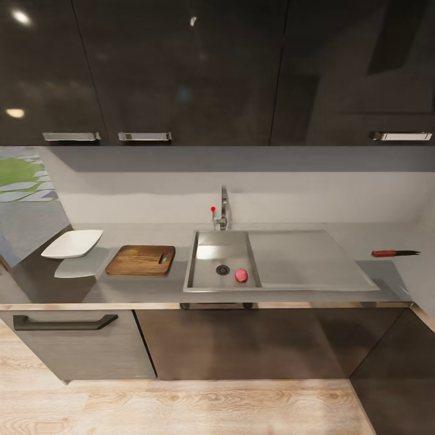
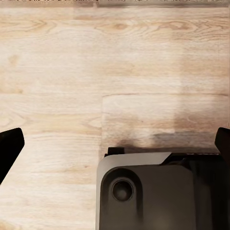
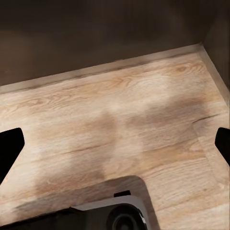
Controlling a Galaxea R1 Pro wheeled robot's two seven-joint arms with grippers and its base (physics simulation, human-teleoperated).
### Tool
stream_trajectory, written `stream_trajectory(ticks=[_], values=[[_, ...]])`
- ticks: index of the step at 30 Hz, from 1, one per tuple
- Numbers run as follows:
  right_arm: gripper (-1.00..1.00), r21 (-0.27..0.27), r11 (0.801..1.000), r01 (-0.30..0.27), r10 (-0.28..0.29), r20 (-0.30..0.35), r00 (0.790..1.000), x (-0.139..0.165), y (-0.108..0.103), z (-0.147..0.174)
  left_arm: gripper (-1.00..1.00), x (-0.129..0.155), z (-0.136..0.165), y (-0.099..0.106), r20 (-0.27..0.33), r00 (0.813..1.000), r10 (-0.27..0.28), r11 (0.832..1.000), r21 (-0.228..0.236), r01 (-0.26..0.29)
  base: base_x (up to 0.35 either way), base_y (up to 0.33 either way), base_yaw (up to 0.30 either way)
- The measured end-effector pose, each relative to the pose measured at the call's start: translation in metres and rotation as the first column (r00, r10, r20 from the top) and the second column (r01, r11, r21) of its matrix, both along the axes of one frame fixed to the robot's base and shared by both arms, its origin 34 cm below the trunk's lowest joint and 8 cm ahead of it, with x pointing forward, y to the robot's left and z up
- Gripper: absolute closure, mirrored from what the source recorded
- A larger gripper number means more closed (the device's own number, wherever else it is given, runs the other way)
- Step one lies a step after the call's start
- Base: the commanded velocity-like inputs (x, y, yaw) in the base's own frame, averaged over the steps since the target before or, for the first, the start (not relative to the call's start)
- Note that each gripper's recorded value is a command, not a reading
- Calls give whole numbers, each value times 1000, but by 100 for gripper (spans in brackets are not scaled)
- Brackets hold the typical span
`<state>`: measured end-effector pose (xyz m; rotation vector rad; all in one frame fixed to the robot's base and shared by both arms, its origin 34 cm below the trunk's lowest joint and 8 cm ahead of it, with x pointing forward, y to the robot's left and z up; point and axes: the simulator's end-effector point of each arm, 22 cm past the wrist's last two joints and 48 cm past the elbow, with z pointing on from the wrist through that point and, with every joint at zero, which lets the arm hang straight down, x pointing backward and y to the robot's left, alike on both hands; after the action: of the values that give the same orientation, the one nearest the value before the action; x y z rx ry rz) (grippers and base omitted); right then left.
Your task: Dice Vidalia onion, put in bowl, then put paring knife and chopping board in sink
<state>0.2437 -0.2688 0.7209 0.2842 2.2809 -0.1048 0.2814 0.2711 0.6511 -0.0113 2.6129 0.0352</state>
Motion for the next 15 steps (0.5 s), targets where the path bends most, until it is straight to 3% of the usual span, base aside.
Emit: stream_trajectory(ticks=[6,10,15], values=[[-100,-7,1000,1,0,57,998,20,-3,12,-100,14,5,-18,29,1000,3,1000,-23,-3,0,0,0],[-100,-11,1000,1,0,79,997,25,-4,16,-100,57,22,-40,86,996,8,999,-53,-3,0,0,0],[-100,-14,1000,3,-1,91,996,27,-5,19,-100,118,56,-70,45,998,-38,996,-85,42,0,0,0]])
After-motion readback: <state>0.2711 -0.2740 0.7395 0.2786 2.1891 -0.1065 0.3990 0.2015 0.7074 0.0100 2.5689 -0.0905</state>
